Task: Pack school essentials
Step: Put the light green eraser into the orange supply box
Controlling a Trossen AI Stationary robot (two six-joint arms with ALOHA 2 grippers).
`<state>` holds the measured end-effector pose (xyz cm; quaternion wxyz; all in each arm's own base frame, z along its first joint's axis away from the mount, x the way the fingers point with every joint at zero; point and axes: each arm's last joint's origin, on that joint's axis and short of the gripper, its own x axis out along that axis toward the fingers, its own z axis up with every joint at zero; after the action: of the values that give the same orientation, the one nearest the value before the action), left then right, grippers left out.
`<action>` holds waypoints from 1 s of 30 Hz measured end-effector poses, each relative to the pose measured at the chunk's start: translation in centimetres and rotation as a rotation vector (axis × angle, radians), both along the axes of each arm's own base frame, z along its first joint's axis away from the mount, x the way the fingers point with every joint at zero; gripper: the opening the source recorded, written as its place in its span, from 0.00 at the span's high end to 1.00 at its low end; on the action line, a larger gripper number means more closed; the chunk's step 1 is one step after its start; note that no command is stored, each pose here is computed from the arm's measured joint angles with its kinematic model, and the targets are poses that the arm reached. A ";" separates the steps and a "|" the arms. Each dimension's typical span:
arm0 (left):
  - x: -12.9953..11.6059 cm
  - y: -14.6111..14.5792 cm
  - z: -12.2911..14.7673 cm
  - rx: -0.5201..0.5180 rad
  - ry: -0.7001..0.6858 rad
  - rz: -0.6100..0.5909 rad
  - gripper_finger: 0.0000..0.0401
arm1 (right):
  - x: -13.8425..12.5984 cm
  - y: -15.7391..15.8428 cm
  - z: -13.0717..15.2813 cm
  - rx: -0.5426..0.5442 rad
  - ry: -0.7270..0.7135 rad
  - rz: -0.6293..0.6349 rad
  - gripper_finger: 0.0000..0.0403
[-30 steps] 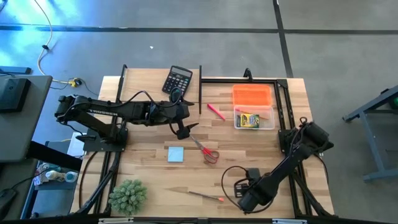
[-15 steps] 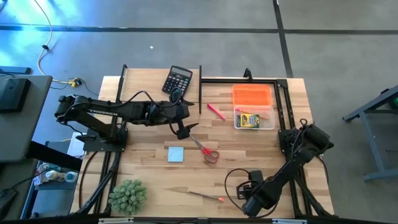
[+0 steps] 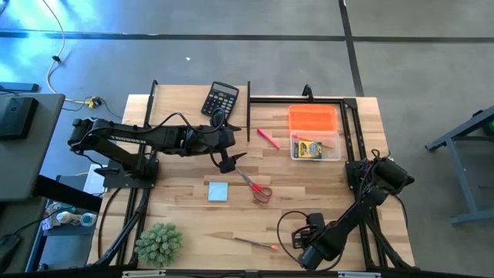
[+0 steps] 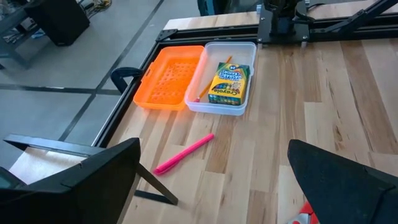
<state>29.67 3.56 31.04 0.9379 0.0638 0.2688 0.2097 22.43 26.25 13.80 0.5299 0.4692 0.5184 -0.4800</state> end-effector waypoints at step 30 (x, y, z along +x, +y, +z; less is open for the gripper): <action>-0.1 0.1 0.0 0.021 0.002 0.034 0.01 | 0.7 -0.4 0.2 0.037 -0.004 -0.008 0.87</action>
<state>29.62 3.67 31.08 0.9332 0.0693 0.2685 0.2286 23.13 25.89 14.03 0.5203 0.4818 0.5244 -0.4714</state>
